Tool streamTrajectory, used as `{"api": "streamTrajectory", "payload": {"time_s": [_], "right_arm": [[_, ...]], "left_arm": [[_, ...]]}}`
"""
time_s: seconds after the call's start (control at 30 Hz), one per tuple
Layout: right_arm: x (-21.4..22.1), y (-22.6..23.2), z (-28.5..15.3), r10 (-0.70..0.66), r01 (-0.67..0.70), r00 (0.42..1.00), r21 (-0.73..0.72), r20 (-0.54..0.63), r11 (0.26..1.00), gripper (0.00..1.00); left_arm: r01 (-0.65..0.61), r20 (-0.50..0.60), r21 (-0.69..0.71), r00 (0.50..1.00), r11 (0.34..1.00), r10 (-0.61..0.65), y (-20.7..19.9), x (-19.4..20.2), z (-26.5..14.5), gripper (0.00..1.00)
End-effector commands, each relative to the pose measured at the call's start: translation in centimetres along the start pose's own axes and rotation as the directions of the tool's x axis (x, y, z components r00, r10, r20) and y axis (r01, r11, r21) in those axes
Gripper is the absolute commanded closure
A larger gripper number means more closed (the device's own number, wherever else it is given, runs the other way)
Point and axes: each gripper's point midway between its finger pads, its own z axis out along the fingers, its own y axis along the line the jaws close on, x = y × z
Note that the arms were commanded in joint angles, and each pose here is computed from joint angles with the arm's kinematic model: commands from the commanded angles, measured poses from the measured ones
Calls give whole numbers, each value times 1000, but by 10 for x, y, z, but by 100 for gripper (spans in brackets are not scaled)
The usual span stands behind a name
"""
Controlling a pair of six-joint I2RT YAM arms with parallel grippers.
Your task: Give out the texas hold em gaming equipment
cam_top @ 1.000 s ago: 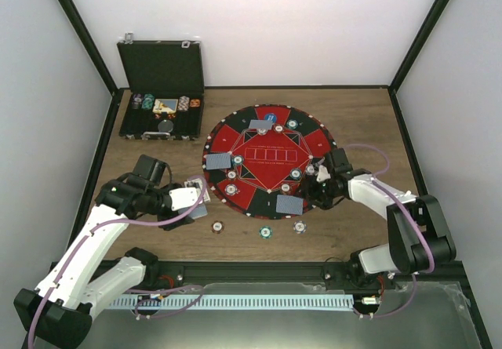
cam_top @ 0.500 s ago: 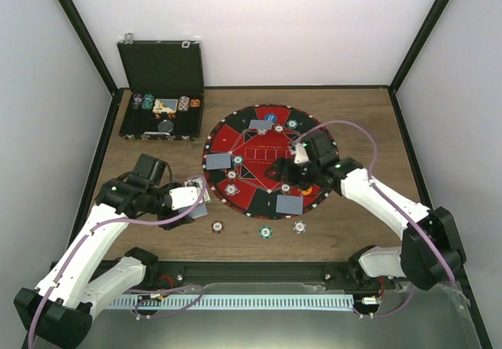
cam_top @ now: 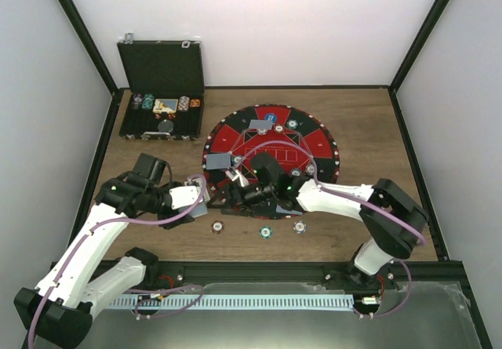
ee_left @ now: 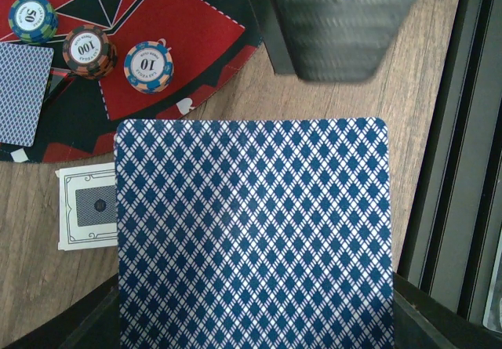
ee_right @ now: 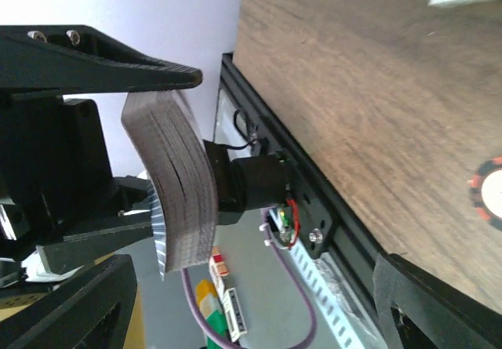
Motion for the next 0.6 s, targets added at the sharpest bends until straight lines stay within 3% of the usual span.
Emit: {"api": "streamTrajectory", "payload": {"time_s": [0.0, 0.57], "right_arm": [[-5, 43, 12, -55, 52, 998, -147, -21, 988, 16], [-13, 47, 67, -58, 32, 991, -212, -119, 977, 21]], "left_arm": [[-18, 31, -13, 999, 1000, 18, 3, -9, -7, 94], [-19, 28, -11, 999, 1000, 19, 3, -8, -6, 94]]}}
